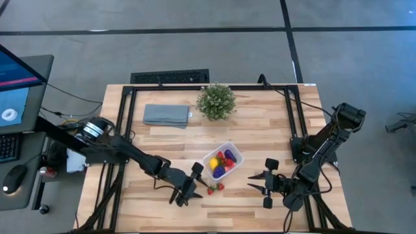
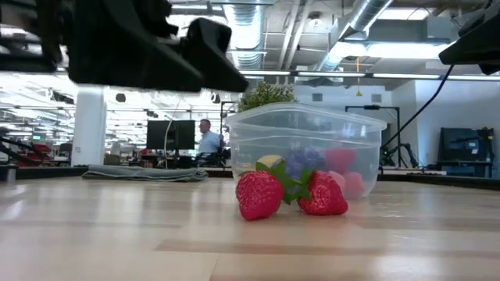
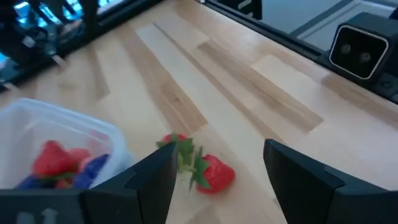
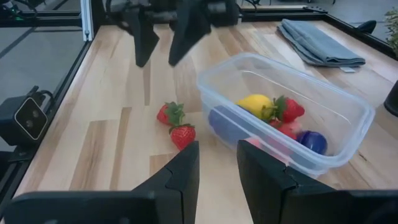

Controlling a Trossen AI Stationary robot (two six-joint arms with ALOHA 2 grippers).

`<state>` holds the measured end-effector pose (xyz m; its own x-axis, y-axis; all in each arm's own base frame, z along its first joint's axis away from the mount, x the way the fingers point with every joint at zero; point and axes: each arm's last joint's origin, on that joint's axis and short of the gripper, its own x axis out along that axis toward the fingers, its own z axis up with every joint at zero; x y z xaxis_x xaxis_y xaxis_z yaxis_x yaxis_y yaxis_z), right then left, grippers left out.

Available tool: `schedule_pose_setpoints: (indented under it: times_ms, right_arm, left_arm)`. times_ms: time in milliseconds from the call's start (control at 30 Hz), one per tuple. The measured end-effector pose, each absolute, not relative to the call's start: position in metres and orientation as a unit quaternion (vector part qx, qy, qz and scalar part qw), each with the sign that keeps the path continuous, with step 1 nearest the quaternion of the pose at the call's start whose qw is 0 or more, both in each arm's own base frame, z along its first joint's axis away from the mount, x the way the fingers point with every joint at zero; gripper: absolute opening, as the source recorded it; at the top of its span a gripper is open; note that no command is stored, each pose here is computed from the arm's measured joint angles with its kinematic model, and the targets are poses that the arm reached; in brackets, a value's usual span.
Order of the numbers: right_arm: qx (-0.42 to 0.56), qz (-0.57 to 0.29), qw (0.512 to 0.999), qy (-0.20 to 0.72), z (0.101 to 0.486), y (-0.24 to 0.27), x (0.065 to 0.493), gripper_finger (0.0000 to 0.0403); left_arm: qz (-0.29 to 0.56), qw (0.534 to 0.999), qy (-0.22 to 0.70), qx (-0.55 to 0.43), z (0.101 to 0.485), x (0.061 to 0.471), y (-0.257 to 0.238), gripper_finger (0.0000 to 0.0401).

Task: Pick and placing Produce into tupperware
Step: Put the red strawberry into the transparent bin

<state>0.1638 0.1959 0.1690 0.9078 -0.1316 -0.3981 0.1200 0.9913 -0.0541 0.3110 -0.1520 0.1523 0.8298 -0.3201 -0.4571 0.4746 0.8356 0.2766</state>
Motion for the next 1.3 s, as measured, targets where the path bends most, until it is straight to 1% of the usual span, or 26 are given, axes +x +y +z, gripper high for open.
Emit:
schedule_pose_setpoints:
  times_ms: [133, 333, 467, 633, 800, 1000, 1133, 1300]
  right_arm:
    - [-0.014, -0.065, 0.977, 0.205, 0.169, 0.196, 0.164, 0.0132]
    - [-0.013, -0.07, 0.976, 0.204, 0.169, 0.194, 0.166, 0.0132]
    - [-0.014, -0.078, 0.976, 0.205, 0.169, 0.192, 0.169, 0.0132]
    - [-0.018, -0.087, 0.975, 0.205, 0.169, 0.188, 0.173, 0.0132]
    - [-0.012, -0.088, 0.975, 0.202, 0.17, 0.187, 0.175, 0.0132]
    - [-0.009, -0.079, 0.977, 0.2, 0.17, 0.191, 0.172, 0.0132]
    - [-0.007, -0.076, 0.977, 0.198, 0.171, 0.192, 0.171, 0.0132]
    - [-0.007, -0.074, 0.977, 0.198, 0.171, 0.193, 0.17, 0.0132]
  left_arm:
    - [-0.187, 0.937, 0.215, 0.203, 0.163, 0.304, -0.151, 0.0231]
    - [-0.15, 0.937, 0.234, 0.211, 0.155, 0.298, -0.163, 0.0231]
    - [-0.131, 0.927, 0.235, 0.262, 0.149, 0.289, -0.179, 0.0227]
    - [-0.127, 0.916, 0.222, 0.308, 0.155, 0.284, -0.194, 0.0204]
    - [-0.146, 0.912, 0.229, 0.309, 0.157, 0.288, -0.193, 0.0187]
    - [-0.155, 0.914, 0.234, 0.293, 0.152, 0.293, -0.191, 0.0186]
    - [-0.16, 0.902, 0.25, 0.312, 0.141, 0.305, -0.199, 0.0187]
    - [-0.149, 0.875, 0.29, 0.358, 0.13, 0.323, -0.209, 0.0187]
